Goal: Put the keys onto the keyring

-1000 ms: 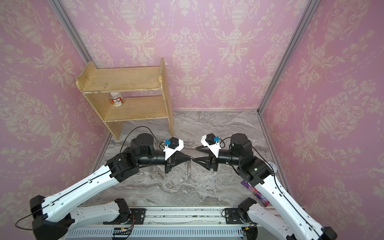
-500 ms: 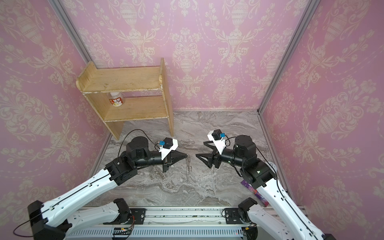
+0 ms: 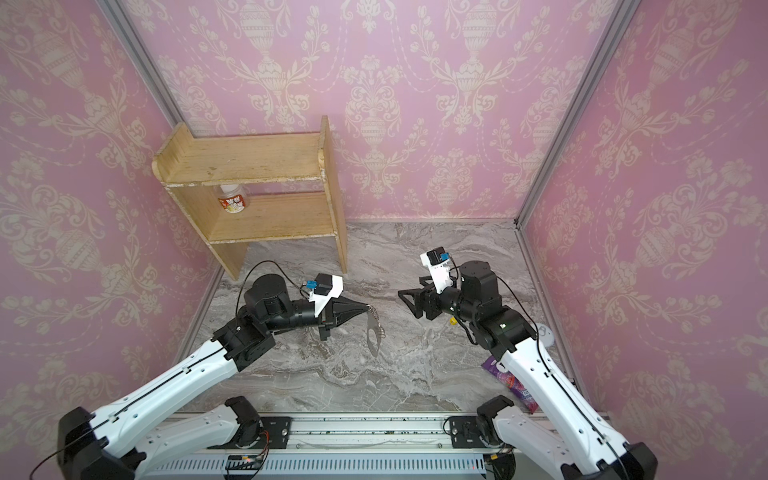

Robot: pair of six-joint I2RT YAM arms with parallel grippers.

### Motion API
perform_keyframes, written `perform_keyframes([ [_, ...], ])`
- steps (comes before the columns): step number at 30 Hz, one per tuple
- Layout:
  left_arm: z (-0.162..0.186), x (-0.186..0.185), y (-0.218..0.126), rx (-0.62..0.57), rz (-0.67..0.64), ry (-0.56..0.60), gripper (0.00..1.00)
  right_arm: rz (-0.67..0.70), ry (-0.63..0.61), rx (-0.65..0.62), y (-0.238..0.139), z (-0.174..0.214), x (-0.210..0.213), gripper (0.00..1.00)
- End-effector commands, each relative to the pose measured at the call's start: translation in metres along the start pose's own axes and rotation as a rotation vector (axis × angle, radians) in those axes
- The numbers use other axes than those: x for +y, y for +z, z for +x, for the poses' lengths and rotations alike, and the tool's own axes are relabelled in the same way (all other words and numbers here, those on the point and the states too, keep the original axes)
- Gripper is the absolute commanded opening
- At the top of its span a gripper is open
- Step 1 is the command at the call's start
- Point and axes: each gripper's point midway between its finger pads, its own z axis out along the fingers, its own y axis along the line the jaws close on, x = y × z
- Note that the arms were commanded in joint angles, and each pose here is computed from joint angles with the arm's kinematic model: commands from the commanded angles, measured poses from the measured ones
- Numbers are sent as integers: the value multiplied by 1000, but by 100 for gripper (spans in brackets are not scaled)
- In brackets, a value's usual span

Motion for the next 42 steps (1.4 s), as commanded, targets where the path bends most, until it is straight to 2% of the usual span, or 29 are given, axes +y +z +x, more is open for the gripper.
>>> perform_keyframes([
  [1,5,3,2,1,29,4,0,248,171,91,4,27,-52,82],
  [3,13,7,5,20,28,0,0,378,277,155,3,50,-82,81],
  [7,26,15,9,49,19,7,0,540,474,231,0,98,-122,81],
  [10,32,20,9,51,-11,17,0,647,544,276,0,123,-144,82],
  [12,35,24,8,57,-37,21,0,737,575,310,-1,134,-161,85],
  [15,38,27,7,69,-56,27,0,793,631,348,5,146,-181,88],
  [23,41,31,3,89,-86,38,0,784,708,388,38,166,-213,91],
  [32,40,34,2,87,-96,38,0,655,737,431,69,178,-206,92],
  [42,37,35,2,90,-93,29,0,590,729,492,78,189,-189,90],
])
